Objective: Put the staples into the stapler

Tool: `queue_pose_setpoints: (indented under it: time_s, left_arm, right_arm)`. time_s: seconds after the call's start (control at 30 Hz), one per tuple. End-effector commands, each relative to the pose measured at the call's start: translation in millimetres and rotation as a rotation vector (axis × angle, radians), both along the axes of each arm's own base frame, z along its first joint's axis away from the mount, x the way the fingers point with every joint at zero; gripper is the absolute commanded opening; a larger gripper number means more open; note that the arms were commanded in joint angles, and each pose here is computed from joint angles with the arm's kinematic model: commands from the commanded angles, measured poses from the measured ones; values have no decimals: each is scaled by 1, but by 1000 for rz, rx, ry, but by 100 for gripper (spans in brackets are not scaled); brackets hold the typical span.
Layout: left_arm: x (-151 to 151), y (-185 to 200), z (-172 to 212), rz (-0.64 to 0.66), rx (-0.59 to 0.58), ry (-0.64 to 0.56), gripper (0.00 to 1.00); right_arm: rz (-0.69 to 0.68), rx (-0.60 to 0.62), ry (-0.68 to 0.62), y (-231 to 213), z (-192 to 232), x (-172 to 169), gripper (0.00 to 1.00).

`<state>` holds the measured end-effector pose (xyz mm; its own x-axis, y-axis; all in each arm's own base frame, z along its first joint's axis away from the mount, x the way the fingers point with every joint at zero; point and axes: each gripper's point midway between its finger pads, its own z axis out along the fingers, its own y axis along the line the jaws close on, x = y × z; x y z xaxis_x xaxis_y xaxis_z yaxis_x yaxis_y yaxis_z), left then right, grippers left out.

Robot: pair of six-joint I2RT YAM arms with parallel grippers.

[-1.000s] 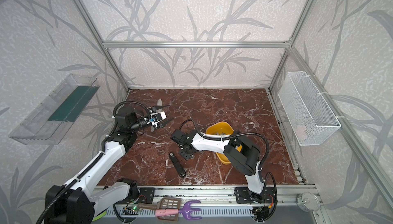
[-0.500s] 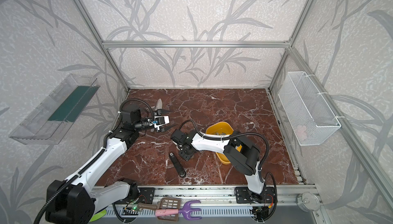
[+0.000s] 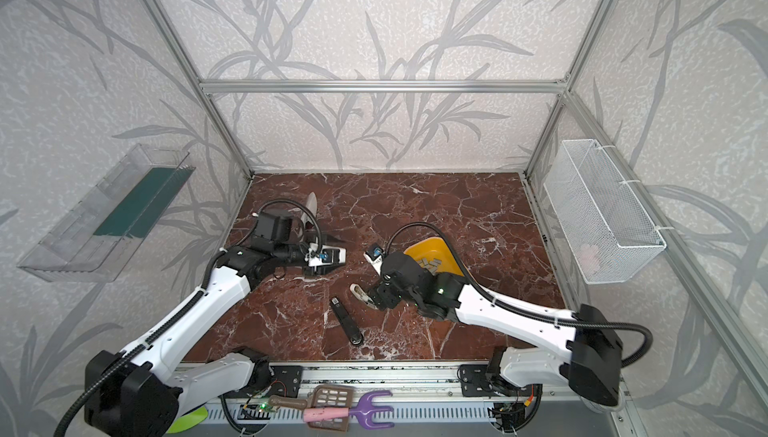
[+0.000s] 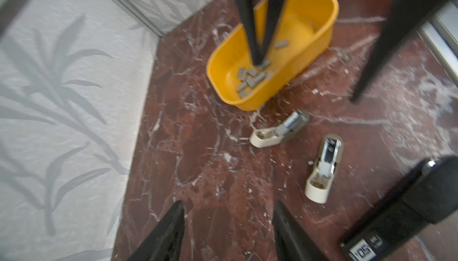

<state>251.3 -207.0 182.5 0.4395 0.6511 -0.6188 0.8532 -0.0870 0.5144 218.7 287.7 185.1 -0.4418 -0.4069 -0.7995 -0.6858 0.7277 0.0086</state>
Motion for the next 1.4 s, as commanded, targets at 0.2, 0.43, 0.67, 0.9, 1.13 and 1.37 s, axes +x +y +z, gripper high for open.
queue_pose_setpoints:
  time_s: [0.2, 0.43, 0.67, 0.9, 1.13, 1.37]
  left_arm:
    - [-58, 18, -88, -245, 403, 131, 54]
    - [-83, 12, -89, -286, 466, 209, 52]
    - [-106, 5, -89, -328, 513, 192, 51]
    - [-126, -3, -103, -403, 570, 188, 51]
    - [-136, -8, -112, -398, 612, 244, 63]
    - [-132, -10, -129, -415, 667, 237, 60]
  right_arm:
    - [-320, 232, -160, -80, 36, 36, 91]
    - [-333, 174, -121, -75, 21, 42, 91]
    - [-319, 172, -97, -70, 17, 42, 91]
    - [-325, 178, -106, -73, 21, 41, 91]
    - [-324, 170, -95, -71, 17, 41, 91]
    - [-324, 154, -80, -69, 13, 43, 92]
